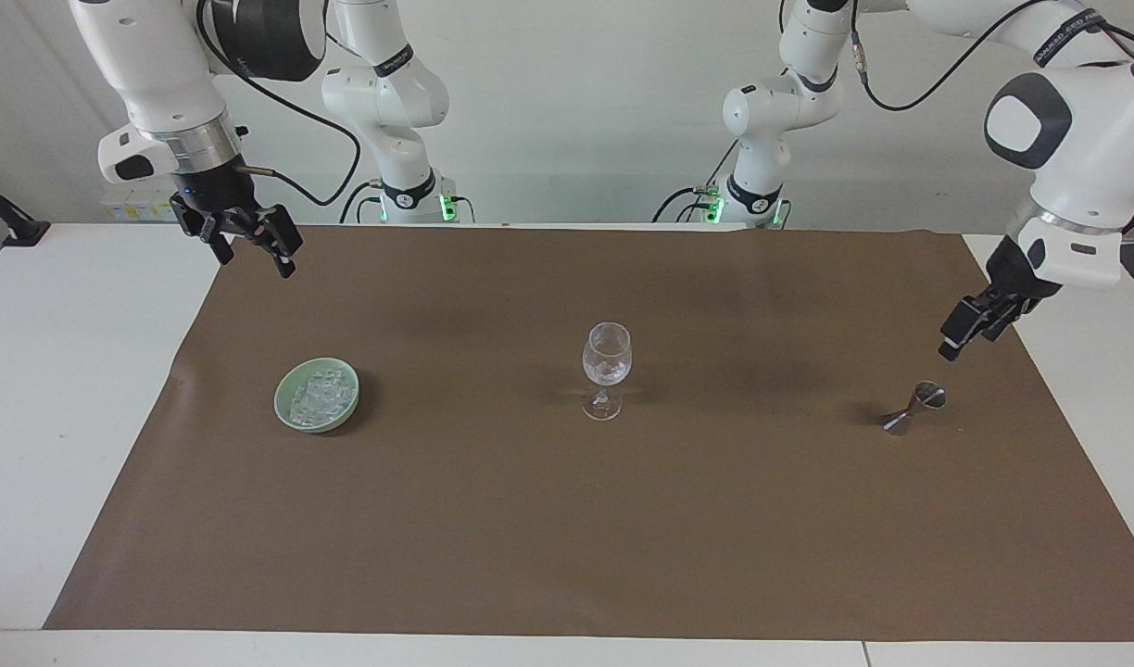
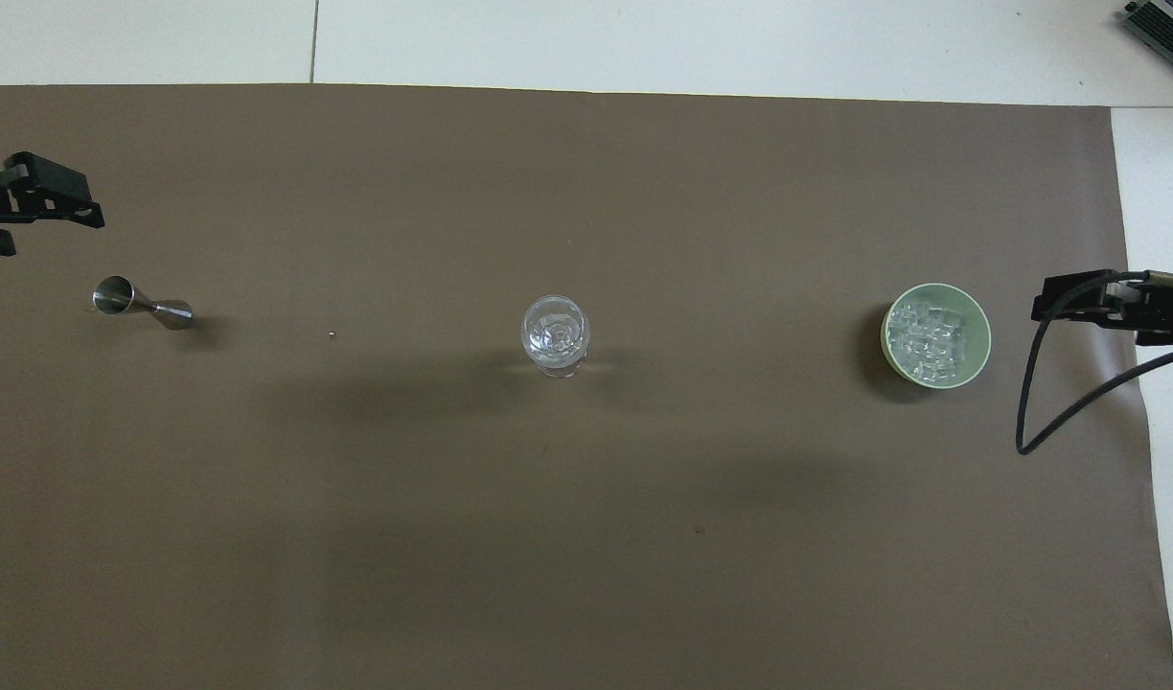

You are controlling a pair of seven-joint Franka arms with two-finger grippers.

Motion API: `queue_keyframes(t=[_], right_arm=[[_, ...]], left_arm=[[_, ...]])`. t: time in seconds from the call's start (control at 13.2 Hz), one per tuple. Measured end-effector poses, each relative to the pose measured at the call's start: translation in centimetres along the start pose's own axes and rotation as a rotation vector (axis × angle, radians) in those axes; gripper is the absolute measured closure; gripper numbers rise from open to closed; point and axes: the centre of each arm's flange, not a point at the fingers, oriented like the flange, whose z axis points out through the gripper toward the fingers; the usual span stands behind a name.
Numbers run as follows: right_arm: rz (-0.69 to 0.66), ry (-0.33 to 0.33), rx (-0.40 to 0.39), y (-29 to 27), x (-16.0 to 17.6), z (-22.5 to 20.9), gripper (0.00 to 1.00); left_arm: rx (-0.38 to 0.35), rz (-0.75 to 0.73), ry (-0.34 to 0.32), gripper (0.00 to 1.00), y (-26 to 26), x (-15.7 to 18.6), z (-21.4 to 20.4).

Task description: Pour wine and add ice with both arms

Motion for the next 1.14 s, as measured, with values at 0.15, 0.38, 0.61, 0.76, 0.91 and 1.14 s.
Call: queue_keyframes(t=[0.15, 0.38, 0.61, 0.76, 0.91, 1.14], right_arm=[[-0.011, 0.001, 0.007, -0.5, -0.2, -0.2, 0.00], [-0.005, 0.000, 0.014, 0.6, 0.0, -0.2, 0.00], [-0.008, -0.003, 0.013, 0.7, 0.0, -0.5, 0.00], [-0.012, -0.002, 0.014, 0.5, 0.0, -0.9, 0.00], [-0.017, -0.010, 0.013, 0.2, -0.1, -1.8, 0.00], [-0.022, -0.090, 0.000, 0.2, -1.1, -2.3, 0.00]], left_arm=[[0.003, 0.072, -0.032, 0.10, 0.9, -0.8, -1.6], [0.039, 0.157, -0.052, 0.06, 0.7, -1.4, -2.4], [0.043, 0.188, -0.056, 0.03, 0.9, -1.6, -2.6], [0.048, 0.206, -0.042, 0.00, 1.9, -2.0, -3.3], [0.057, 0.208, -0.024, 0.00, 2.1, -2.6, -4.4], [0.058, 0.186, -0.034, 0.00, 1.1, -3.2, -5.2]])
